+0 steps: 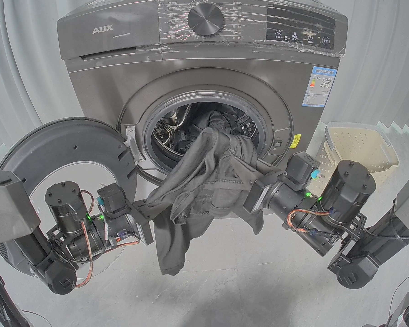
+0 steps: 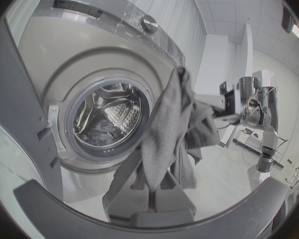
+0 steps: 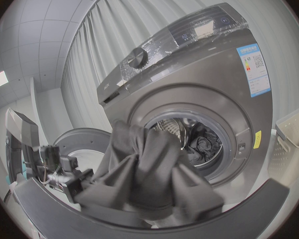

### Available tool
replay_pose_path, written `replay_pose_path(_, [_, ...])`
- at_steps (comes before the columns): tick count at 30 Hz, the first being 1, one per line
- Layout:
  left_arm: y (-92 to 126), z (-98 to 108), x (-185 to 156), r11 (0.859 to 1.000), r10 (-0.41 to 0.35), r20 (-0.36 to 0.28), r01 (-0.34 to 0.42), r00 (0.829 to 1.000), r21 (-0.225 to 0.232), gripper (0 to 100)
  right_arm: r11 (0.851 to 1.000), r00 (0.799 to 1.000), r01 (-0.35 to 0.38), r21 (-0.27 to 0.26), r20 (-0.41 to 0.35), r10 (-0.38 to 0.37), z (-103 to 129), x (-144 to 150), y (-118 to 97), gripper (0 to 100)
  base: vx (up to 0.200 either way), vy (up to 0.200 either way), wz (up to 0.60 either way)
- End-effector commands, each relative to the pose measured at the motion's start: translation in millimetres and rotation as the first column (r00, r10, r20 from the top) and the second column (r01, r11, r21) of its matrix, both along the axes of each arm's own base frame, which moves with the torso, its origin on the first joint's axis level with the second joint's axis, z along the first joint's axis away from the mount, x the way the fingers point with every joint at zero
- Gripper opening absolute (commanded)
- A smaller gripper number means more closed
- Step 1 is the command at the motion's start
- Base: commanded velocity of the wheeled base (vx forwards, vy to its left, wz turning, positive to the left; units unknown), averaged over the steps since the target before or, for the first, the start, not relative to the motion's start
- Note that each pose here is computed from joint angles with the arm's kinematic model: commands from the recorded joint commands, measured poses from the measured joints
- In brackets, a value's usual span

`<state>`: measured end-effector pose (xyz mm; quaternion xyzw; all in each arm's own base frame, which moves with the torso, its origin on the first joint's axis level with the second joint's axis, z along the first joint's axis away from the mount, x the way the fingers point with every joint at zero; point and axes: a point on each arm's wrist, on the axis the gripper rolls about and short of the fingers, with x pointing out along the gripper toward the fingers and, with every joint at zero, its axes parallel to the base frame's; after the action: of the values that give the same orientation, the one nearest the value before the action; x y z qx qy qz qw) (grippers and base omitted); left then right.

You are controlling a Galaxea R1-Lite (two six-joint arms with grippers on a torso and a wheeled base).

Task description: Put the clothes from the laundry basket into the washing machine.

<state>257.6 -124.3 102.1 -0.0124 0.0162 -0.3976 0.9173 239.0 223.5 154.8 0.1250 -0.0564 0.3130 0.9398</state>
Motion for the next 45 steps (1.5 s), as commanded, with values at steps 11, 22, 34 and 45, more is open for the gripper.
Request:
replay_pose_path(11, [-2,19,-1,0.999,-0.004,0.062,0.007,0.998,-0.041,0,0.99,0.989,0.034,-0.138,-0.141,-0.053,-43,-4,-24,100,0.0,0.0,0.0])
replay_pose_path(22, [-4,22,2,0.999,-0.002,0.076,0.006,0.997,-0.049,0,0.977,0.972,0.032,-0.212,-0.219,-0.08,-71,-9,-33,100,0.0,0.0,0.0])
replay_pose_path(34, [-5,26,6,0.998,0.012,0.094,-0.006,0.995,-0.061,0,0.971,0.967,-0.039,-0.237,-0.255,-0.024,-94,-8,-20,100,0.0,0.0,0.0])
replay_pose_path(45, [-6,30,9,0.998,0.019,0.111,-0.011,0.994,-0.07,0,0.965,0.963,-0.067,-0.253,-0.269,-0.004,-109,-1,-14,100,0.0,0.0,0.0])
